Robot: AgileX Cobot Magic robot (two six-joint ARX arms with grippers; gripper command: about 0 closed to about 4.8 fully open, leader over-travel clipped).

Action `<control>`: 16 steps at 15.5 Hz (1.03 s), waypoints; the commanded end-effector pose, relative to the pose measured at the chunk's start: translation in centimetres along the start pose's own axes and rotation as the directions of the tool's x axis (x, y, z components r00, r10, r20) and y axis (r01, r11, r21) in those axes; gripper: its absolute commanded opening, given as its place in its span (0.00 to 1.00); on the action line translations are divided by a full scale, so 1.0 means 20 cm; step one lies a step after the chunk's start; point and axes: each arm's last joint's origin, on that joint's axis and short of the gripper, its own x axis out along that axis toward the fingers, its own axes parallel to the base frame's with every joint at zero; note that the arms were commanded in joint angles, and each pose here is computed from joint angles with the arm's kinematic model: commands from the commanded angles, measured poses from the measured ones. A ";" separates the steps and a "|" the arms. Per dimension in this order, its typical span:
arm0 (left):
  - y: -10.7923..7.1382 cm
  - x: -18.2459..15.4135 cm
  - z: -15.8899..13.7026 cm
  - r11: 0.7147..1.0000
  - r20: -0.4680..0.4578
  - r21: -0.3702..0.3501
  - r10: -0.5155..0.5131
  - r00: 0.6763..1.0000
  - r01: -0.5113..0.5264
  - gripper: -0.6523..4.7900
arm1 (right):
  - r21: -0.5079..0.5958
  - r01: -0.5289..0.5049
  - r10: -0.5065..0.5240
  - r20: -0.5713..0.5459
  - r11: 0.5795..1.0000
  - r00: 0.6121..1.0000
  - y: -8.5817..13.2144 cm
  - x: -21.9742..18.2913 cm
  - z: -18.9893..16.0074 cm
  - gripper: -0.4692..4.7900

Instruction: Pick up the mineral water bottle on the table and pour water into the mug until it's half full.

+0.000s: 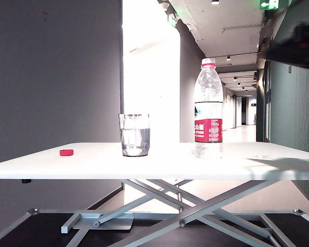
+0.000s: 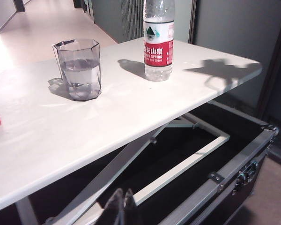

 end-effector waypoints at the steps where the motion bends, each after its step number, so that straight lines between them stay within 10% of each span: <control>1: 0.03 0.00 0.01 0.982 -0.001 0.057 0.181 0.984 -0.180 0.11 | 0.047 0.297 -0.291 -0.107 0.954 0.951 0.12 -0.20 -0.05 0.07; 6: 0.09 -0.03 0.06 0.819 0.059 0.044 0.569 0.820 -0.572 0.11 | -0.058 0.489 -0.493 -0.129 0.870 0.861 0.25 -0.41 -0.05 0.07; 16: 0.09 -0.04 0.11 0.820 0.161 -0.054 0.570 0.806 -0.569 0.11 | -0.073 0.536 -0.538 -0.020 0.841 0.843 0.39 -0.60 -0.12 0.07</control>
